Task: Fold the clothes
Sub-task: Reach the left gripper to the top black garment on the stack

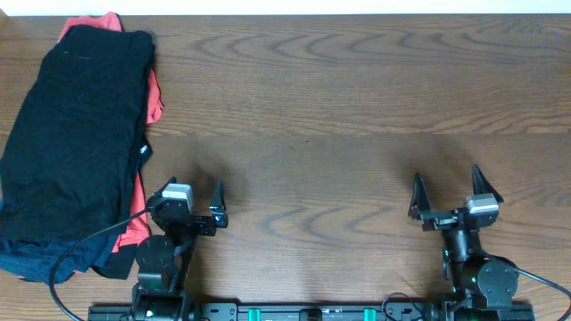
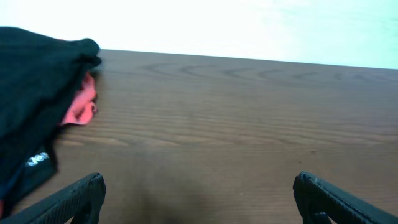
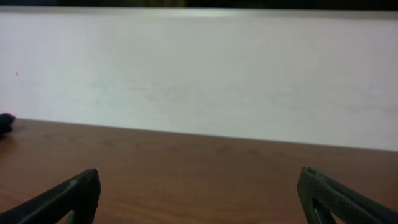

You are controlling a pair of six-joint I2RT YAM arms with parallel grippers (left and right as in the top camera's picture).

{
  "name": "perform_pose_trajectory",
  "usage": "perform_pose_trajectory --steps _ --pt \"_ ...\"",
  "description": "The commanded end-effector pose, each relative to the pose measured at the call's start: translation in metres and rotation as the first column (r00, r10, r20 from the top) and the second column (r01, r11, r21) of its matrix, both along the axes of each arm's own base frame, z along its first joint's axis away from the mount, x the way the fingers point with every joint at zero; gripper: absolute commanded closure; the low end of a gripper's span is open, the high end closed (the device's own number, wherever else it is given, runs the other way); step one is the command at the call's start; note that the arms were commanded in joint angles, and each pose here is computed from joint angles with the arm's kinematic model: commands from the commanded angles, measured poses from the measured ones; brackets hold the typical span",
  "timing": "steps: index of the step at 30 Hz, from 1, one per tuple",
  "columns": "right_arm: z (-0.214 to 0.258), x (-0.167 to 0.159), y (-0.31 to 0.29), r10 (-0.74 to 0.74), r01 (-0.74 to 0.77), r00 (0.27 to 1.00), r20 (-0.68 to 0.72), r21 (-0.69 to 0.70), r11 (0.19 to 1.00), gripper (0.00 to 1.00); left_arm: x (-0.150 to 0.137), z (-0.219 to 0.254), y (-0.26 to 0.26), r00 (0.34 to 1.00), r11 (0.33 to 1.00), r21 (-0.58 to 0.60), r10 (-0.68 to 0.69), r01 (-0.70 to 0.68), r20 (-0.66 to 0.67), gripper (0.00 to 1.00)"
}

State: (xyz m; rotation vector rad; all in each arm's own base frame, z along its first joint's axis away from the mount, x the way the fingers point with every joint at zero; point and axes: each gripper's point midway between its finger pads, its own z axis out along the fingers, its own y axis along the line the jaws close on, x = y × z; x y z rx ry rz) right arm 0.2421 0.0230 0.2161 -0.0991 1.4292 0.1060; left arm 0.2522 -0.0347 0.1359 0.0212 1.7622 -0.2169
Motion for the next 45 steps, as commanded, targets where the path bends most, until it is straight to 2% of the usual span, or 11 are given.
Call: perform_pose_trajectory --steps 1,6,12,17,22,26,32,35,39,42,45 --pt "0.007 -0.002 0.003 0.013 -0.012 1.0 0.026 -0.008 1.0 0.01 0.002 0.039 0.007 0.996 0.999 0.02 0.035 -0.037 0.085 0.02" --pt "0.029 -0.004 0.003 0.008 -0.006 0.998 0.056 -0.044 0.999 0.01 0.003 0.072 0.012 0.993 0.998 0.021 0.057 -0.06 0.105 0.02" --pt "0.066 0.008 0.004 0.004 0.0 0.999 0.037 -0.108 0.994 0.01 0.018 0.11 0.012 0.998 0.996 0.075 0.055 -0.054 -0.015 0.02" --pt "0.095 0.041 0.013 0.056 -0.06 0.998 -0.037 -0.112 0.992 0.01 0.045 0.14 0.01 0.985 0.995 0.092 0.056 -0.042 -0.161 0.02" --pt "0.106 0.087 0.036 0.187 -0.205 0.968 -0.165 -0.1 0.974 0.01 0.073 0.154 0.008 0.94 0.992 0.129 0.055 -0.012 -0.337 0.02" --pt "0.096 0.125 0.055 0.296 -0.326 0.9 -0.32 -0.043 0.944 0.01 0.093 0.146 0.007 0.858 0.987 0.156 0.057 0.027 -0.511 0.02" --pt "0.06 0.172 0.066 0.361 -0.384 0.754 -0.548 0.078 0.92 0.01 0.124 0.109 0.004 0.734 0.986 0.154 0.058 0.065 -0.677 0.02" --pt "0.044 0.189 0.071 0.385 -0.399 0.707 -0.593 0.116 0.91 0.01 0.136 0.073 0.002 0.664 0.985 0.152 0.061 0.08 -0.745 0.02" --pt "0.022 0.202 0.071 0.391 -0.371 0.68 -0.62 0.169 0.913 0.01 0.156 0.025 0.002 0.594 0.983 0.154 0.067 0.097 -0.802 0.02" --pt "0.013 0.204 0.072 0.405 -0.34 0.656 -0.637 0.23 0.912 0.01 0.178 0.004 0.012 0.6 0.975 0.211 0.13 0.067 -0.79 0.02" --pt "0.01 0.205 0.072 0.405 -0.333 0.65 -0.643 0.238 0.912 0.01 0.202 0.002 0.038 0.632 0.937 0.349 0.283 -0.022 -0.721 0.02"
